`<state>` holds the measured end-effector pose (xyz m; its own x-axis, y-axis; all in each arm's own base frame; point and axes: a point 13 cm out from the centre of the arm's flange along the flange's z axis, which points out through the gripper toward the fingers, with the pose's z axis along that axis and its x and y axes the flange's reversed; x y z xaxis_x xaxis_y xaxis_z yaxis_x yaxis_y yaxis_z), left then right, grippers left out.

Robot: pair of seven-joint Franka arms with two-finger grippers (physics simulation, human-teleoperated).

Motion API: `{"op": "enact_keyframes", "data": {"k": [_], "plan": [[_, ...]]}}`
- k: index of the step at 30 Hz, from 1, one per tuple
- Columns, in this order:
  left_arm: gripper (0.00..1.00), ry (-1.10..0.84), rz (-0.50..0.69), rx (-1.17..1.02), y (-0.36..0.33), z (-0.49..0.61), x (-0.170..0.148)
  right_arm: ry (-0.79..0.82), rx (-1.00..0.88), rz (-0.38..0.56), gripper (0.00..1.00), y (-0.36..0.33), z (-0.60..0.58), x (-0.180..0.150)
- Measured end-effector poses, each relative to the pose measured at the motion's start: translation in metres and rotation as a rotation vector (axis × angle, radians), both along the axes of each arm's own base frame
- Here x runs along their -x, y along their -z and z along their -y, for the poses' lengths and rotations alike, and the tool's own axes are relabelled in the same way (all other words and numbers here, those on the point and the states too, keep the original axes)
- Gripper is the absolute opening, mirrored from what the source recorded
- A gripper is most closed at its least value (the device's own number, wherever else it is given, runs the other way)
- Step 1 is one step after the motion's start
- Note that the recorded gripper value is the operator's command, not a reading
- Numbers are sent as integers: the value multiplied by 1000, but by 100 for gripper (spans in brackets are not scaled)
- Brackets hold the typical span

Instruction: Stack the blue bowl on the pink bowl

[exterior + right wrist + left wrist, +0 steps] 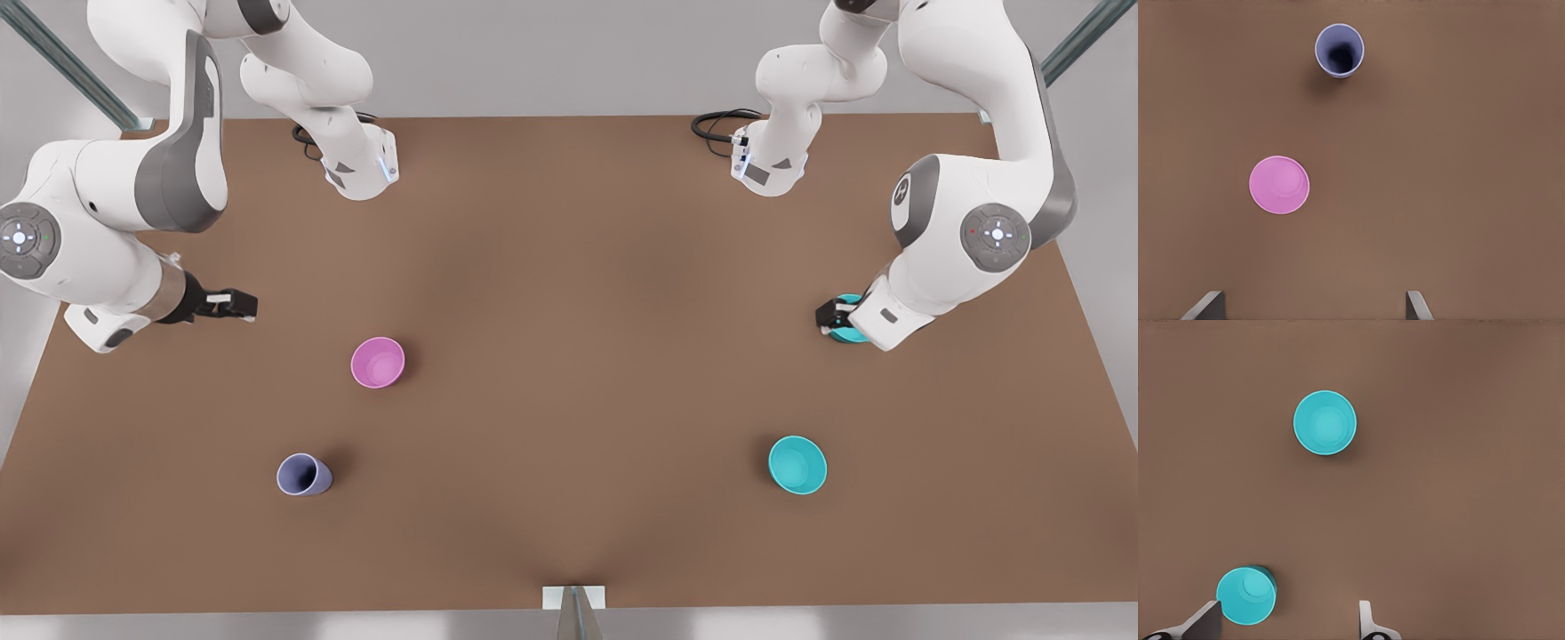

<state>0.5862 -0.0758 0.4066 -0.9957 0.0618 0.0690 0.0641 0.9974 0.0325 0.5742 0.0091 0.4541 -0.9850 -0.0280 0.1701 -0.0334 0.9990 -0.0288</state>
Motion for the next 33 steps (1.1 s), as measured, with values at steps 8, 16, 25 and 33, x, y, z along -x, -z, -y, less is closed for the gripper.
{"op": "enact_keyframes", "data": {"k": [8, 16, 25, 33], "plan": [[100, -41, 2, 31, 9, -6, -8, -36, 7, -124, 100, 85, -16, 15], [100, -57, -4, 58, 13, -2, -8, -18, -30, -224, 100, 283, -43, 91], [100, -66, -37, 58, 24, -4, -6, 156, -129, -83, 100, 326, -45, 30], [100, -68, -47, 54, 24, -4, -3, 239, -165, -128, 100, 371, -52, 38]]}}
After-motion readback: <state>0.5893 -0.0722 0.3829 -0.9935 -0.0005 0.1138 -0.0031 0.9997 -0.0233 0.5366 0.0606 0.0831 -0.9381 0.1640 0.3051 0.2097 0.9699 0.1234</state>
